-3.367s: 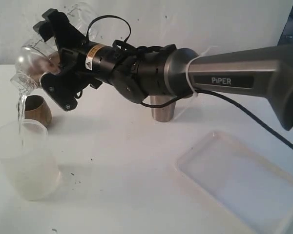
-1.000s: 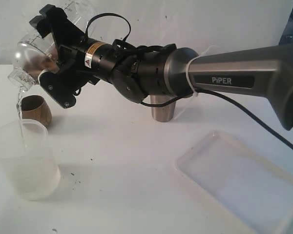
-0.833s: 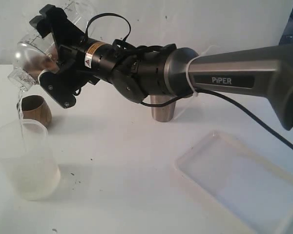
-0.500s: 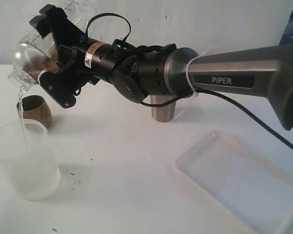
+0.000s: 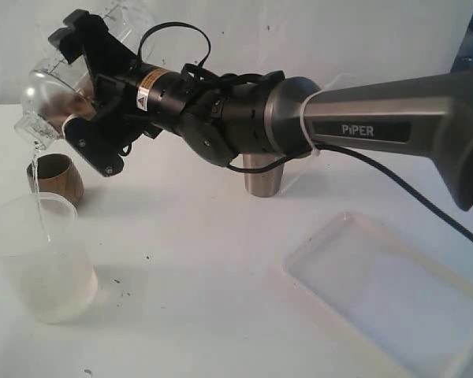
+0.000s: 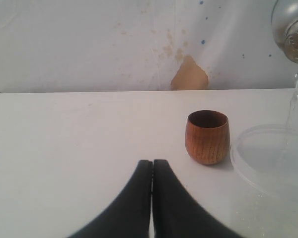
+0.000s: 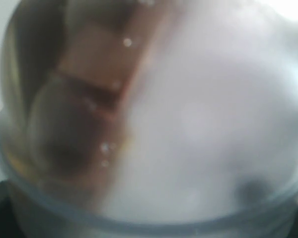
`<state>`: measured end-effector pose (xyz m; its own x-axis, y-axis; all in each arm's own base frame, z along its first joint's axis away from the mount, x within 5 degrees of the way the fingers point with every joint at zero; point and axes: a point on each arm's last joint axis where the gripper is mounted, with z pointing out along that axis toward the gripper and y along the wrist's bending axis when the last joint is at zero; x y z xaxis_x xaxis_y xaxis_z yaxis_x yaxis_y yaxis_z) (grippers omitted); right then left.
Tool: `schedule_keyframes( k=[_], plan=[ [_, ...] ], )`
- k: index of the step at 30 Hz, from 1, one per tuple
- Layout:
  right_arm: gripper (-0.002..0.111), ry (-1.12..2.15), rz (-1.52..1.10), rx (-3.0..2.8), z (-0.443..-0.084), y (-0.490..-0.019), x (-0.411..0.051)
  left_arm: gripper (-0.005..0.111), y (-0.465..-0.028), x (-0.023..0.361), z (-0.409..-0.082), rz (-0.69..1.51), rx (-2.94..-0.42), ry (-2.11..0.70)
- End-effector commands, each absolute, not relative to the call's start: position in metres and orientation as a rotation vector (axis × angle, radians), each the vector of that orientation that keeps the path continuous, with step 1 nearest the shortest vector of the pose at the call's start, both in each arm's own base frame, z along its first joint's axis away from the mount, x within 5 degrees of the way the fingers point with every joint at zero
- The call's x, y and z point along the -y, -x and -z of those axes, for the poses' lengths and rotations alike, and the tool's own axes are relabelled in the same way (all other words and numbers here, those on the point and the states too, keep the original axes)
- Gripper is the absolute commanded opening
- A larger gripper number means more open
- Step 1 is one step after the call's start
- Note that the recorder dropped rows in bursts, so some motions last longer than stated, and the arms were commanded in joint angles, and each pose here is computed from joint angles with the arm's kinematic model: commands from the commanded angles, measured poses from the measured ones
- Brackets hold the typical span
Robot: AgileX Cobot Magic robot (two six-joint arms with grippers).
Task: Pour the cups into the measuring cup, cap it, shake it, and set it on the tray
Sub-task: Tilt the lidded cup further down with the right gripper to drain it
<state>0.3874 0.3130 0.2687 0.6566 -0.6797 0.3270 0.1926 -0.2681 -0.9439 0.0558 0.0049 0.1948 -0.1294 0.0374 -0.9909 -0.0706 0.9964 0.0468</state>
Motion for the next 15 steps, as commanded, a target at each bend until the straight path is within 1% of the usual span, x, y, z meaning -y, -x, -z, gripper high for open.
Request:
schedule_keyframes(
  k=[1,15],
  plan=[
    [0.000,1.581,0.907,-0.365,-0.2843,-0.3848,-0.3139,0.001,-0.0557,-0.0047,-0.1948,-0.085,-1.686,0.031],
    [0.000,1.631,0.955,-0.238,-0.2829,-0.3816,-0.3171,0.001,-0.0557,-0.0047,-0.1948,-0.085,-1.686,0.031]
  ],
)
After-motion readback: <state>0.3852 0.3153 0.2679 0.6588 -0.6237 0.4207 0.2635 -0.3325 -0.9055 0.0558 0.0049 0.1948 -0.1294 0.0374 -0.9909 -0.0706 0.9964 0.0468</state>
